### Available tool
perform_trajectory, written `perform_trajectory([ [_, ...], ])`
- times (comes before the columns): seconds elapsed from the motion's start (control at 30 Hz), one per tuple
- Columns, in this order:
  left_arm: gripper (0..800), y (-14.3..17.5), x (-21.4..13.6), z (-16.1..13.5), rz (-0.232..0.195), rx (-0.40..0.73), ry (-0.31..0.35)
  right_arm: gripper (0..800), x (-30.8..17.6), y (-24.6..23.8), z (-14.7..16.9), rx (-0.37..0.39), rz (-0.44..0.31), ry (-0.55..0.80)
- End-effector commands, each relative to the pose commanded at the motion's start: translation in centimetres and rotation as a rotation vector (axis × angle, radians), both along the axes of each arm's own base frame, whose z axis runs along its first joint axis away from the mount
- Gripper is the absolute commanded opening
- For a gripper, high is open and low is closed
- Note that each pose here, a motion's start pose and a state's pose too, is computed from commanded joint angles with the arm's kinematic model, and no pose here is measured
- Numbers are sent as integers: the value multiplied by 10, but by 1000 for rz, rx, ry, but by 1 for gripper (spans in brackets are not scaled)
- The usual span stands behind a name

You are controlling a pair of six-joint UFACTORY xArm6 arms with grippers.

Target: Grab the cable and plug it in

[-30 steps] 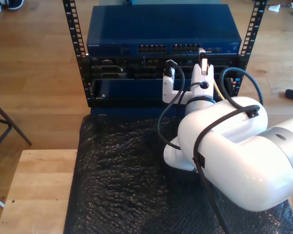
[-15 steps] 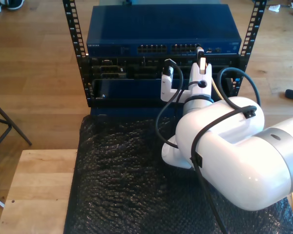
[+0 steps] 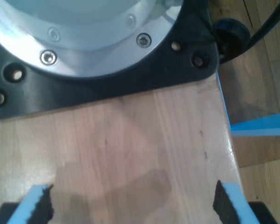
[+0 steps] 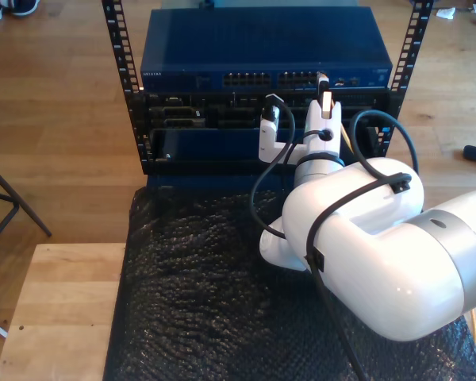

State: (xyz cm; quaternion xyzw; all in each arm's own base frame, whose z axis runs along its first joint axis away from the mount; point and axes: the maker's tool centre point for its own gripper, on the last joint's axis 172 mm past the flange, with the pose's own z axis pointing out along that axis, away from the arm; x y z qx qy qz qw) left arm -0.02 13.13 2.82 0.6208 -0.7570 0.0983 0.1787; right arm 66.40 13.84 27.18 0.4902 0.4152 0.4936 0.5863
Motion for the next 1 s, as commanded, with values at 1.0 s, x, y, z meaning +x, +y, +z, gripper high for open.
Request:
perform_trajectory([
  [1.0,800,0,0,0,0,-2,0,0,3,1,4,6,0,-12],
])
